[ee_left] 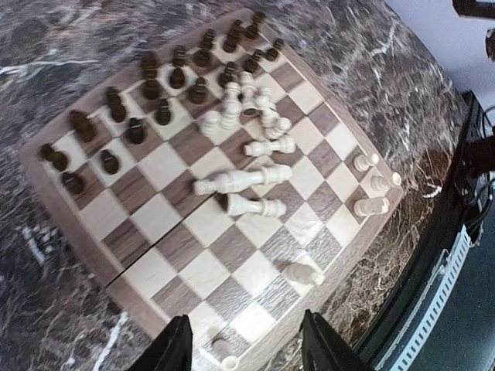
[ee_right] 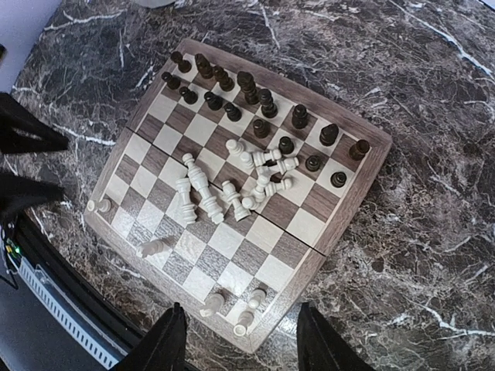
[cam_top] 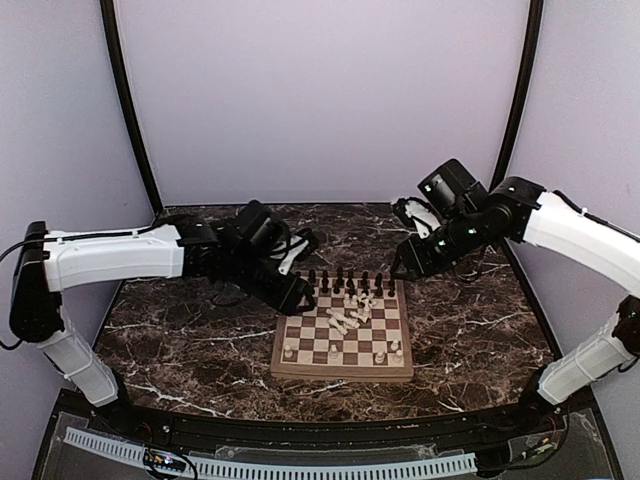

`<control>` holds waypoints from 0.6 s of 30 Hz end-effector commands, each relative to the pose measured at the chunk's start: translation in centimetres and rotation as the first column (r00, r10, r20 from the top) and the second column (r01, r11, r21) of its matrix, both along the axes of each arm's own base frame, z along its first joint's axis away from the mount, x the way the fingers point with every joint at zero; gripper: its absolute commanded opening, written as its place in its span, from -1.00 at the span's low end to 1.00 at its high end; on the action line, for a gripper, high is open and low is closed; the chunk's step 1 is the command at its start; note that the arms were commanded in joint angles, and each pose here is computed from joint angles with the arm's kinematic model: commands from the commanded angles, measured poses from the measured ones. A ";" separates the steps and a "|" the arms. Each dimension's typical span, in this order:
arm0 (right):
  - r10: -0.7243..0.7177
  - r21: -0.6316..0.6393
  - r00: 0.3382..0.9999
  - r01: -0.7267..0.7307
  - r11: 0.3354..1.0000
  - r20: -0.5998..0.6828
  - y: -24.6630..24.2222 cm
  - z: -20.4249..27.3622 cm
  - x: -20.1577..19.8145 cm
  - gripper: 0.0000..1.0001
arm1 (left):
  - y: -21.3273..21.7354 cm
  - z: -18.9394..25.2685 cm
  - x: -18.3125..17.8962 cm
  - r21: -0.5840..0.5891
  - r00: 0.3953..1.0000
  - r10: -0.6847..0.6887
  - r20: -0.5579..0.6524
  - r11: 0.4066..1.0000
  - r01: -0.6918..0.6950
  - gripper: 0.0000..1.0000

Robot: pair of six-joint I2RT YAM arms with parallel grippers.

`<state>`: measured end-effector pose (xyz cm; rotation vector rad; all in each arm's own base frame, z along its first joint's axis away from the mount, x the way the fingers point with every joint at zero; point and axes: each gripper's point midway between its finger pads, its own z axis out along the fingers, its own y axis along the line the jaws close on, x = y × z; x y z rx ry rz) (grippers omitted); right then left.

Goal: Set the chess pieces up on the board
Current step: Pick up the knight from d1.

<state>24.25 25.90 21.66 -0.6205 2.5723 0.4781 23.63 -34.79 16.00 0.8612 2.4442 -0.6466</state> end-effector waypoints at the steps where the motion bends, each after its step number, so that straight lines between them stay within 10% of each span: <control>1: -0.072 0.120 0.996 0.066 0.991 0.043 0.2 0.9 0.8 0.01 | -3.4 -1.5 -3.5 0.068 0.964 -0.247 -0.095 0.965 0.254 -0.03; 18: -0.039 0.089 0.998 0.035 0.995 0.047 -0.7 -0.4 0.0 0.01 | -6.4 -8.0 -4.0 0.243 0.945 -0.291 -0.152 0.915 0.321 -0.10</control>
